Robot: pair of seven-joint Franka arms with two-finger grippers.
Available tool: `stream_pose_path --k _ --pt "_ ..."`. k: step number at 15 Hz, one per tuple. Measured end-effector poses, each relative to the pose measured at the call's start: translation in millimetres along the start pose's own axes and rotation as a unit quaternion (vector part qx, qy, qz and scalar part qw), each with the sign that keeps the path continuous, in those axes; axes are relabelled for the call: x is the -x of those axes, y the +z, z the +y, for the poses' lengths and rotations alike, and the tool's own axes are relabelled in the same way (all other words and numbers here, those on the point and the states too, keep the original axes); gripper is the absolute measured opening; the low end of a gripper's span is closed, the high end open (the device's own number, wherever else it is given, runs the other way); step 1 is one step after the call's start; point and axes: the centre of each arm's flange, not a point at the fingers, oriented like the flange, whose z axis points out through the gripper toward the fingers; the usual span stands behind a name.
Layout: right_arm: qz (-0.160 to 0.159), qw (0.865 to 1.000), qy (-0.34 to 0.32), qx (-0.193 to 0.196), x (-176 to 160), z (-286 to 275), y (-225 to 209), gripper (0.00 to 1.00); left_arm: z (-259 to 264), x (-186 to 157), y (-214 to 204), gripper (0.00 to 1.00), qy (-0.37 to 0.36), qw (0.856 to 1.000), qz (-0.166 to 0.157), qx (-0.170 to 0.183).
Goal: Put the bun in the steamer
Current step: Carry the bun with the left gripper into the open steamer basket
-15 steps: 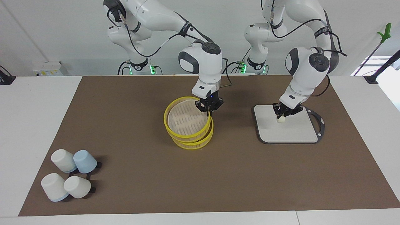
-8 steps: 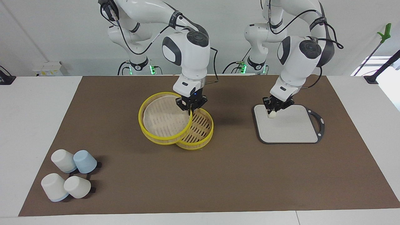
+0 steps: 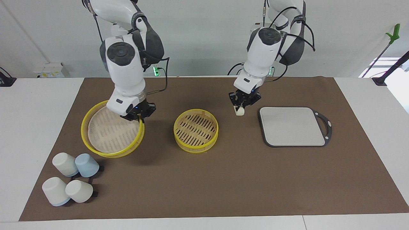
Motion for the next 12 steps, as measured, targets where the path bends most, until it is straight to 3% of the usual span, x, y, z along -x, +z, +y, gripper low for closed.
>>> stream_pose_path --k 4,7,12 --pt "-0.01 1.0 -0.005 -0.004 5.6 22.0 9.8 0.09 66.7 3.4 35.5 0.22 -0.008 1.0 -0.001 0.018" --pt "-0.014 1.0 -0.011 -0.002 8.3 14.3 11.4 0.09 92.1 4.7 71.7 0.22 -0.009 1.0 -0.007 0.005" --pt "-0.014 1.0 -0.012 0.0 10.7 12.5 10.2 0.09 114.0 -2.7 127.2 0.22 -0.014 1.0 0.011 0.001"
